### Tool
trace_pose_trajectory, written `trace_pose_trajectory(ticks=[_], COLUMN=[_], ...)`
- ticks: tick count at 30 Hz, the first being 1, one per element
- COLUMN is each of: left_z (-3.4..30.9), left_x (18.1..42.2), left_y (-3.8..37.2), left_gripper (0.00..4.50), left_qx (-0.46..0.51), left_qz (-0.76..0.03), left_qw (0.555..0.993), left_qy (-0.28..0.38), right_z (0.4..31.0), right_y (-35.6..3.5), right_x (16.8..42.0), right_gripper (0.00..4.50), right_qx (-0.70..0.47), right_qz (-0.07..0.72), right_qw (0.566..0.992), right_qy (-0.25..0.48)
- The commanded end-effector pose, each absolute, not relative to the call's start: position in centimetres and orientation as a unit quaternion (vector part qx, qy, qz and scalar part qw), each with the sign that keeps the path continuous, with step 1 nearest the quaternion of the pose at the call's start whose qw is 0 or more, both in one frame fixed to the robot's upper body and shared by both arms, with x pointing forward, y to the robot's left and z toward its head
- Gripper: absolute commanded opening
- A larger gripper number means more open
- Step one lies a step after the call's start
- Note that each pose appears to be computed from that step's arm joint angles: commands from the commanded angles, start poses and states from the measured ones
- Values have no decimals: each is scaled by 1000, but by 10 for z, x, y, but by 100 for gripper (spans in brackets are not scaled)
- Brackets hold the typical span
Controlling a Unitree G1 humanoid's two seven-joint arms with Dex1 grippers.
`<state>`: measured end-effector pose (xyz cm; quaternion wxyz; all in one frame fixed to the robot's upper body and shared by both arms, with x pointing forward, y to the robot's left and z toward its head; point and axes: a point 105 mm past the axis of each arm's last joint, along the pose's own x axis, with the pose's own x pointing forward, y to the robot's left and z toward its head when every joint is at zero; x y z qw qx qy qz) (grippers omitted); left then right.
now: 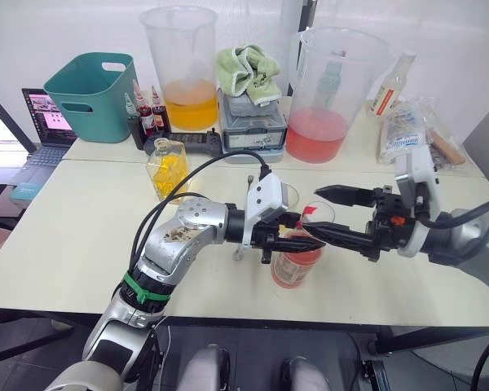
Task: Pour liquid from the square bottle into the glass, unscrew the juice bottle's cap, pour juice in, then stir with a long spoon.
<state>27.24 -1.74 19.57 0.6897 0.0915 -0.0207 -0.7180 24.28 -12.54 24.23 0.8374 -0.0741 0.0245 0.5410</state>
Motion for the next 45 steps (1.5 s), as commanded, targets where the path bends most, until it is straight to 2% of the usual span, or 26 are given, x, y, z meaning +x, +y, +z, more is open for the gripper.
trace_pose_trajectory(ticks=[1,3,8,15,20,23,30,33,37,41,45], left_z=[178,178,178,177,177,177,176,175,175,175,178], left_x=[263,263,263,262,262,262,262,262,262,262,265], left_y=[-25,-25,-24,-21,-20,-20,-20,-21,-21,-22,-21], left_gripper=[151,151,151,151,151,151,151,151,151,151,151], left_qx=[86,86,86,90,89,88,84,83,82,83,94], left_qz=[-742,-741,-739,-734,-732,-731,-730,-732,-734,-734,-723], left_qw=[665,666,668,672,676,677,678,676,674,673,684], left_qy=[18,18,18,19,21,22,25,27,28,26,9], right_z=[247,247,248,247,256,260,292,318,327,325,316], right_y=[-126,-126,-123,-126,-128,-128,-129,-124,-126,-145,-192], right_x=[241,241,238,252,258,260,262,249,247,260,298], right_gripper=[230,173,171,171,171,171,170,168,158,158,158], right_qx=[-89,-92,-104,-173,-206,-210,-167,-130,-118,-121,-143], right_qz=[544,547,575,671,708,717,713,719,702,644,490], right_qw=[834,832,811,721,676,665,681,682,700,754,857], right_qy=[11,12,9,21,22,25,-10,-36,-44,-51,-69])
